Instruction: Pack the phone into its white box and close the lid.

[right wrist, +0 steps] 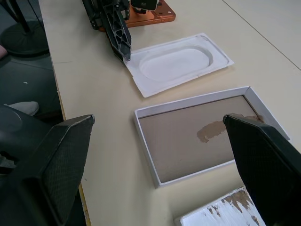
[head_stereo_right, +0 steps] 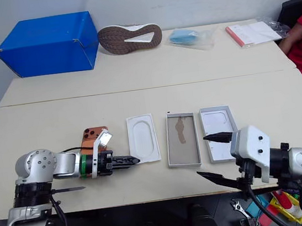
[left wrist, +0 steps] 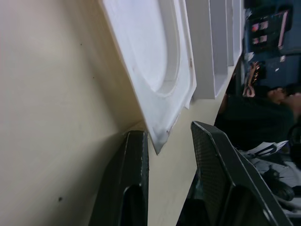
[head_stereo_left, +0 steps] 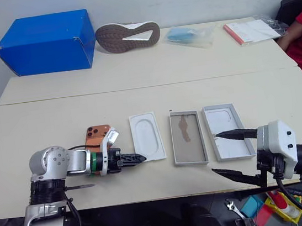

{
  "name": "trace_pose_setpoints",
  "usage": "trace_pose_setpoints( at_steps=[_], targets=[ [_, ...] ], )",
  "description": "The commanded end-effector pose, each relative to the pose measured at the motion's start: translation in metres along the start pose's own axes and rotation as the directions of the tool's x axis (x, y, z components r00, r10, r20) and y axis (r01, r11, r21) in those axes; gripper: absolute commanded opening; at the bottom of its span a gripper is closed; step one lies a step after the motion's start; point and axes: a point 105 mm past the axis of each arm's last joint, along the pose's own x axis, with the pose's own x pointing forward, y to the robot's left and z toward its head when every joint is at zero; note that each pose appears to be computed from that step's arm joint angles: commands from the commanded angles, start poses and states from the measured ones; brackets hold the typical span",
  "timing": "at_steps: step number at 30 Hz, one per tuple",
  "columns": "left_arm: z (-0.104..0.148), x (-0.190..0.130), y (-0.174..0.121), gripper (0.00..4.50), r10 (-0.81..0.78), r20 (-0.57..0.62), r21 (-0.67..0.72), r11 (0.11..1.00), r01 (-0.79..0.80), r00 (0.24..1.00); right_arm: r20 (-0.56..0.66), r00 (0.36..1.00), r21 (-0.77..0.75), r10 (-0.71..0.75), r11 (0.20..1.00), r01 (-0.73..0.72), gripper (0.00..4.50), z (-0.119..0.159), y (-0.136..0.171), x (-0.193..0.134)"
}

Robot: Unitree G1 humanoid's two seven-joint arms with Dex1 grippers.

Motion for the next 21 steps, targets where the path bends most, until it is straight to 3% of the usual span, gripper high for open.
trace_pose_setpoints(
  at_steps=[1,10,13,16,21],
  targets=[
    [0.007,-0.004,-0.003,1.45,-0.014,0.023,-0.006,1.000,0.014,1.000,0.026,1.000,-0.040,-0.004,0.999,0.005,4.50,0.009,0.001,-0.001],
    [0.020,0.000,0.001,1.45,0.008,0.047,-0.033,0.999,-0.006,0.999,0.033,0.999,-0.036,-0.016,0.999,0.017,4.50,0.010,-0.001,-0.001],
    [0.018,0.002,0.001,0.95,0.009,0.039,-0.028,1.000,-0.008,0.999,0.033,0.999,-0.036,-0.018,0.999,0.020,4.50,0.010,-0.001,-0.002],
    [0.018,0.001,0.003,0.11,0.014,0.043,-0.037,0.999,-0.012,0.999,0.030,0.999,-0.036,-0.020,0.999,0.021,4.50,0.009,0.000,-0.002],
    [0.022,0.001,0.003,0.05,0.002,0.062,-0.050,0.999,0.001,0.998,0.025,0.999,-0.037,-0.020,0.999,0.021,4.50,0.008,0.000,-0.002]
  ],
)
